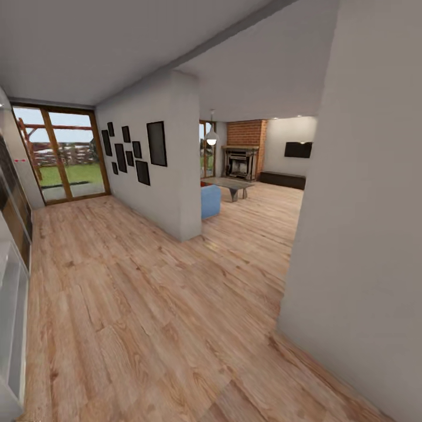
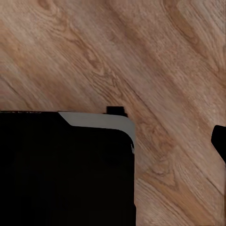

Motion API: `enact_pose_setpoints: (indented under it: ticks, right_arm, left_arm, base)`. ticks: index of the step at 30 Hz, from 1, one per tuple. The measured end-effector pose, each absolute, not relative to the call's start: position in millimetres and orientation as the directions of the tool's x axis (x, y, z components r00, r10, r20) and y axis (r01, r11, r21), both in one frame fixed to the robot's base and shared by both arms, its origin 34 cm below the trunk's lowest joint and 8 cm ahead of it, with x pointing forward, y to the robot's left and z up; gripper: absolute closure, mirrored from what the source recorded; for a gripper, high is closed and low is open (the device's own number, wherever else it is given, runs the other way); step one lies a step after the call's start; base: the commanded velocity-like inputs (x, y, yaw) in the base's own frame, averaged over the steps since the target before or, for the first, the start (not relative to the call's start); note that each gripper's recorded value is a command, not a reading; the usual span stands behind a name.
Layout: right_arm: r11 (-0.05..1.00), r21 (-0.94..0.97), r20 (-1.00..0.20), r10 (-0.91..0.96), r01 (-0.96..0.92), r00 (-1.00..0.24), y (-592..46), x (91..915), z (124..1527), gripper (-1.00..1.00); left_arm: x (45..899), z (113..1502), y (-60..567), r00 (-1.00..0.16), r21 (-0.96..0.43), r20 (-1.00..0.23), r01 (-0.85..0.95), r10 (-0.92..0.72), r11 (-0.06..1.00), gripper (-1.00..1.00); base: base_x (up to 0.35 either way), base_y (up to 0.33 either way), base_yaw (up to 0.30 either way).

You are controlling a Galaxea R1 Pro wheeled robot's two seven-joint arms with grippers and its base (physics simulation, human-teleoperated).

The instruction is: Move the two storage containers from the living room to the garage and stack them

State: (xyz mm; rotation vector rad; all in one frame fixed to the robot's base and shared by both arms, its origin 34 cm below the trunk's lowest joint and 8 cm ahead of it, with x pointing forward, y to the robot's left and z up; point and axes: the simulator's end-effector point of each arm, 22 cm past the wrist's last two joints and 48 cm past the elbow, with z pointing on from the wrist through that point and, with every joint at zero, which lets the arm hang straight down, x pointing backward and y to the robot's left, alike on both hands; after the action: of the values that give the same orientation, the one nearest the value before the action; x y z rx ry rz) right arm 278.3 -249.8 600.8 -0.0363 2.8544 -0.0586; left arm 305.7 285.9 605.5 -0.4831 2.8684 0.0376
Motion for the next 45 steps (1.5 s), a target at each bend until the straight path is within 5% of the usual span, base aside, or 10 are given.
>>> enact_pose_setpoints:
  ticks: [33,45]
  right_arm:
    - [0.999,-0.042,-0.281,-0.028,-0.017,-0.959,-248.7,278.1,600.8,-1.00]
    - [0.999,-0.047,-0.279,-0.021,-0.008,-0.960,-253.6,277.5,600.6,-1.00]
  left_arm:
    - [304.8,605.7,293.2,-0.919,-0.002,-0.232,-0.327,-0.318,0.945,-1.00]
    - [305.0,605.6,292.2,-0.919,-0.004,-0.231,-0.326,-0.318,0.945,-1.00]
  base:
    - [0.323,0.075,0.275]
    - [0.323,0.028,0.027]
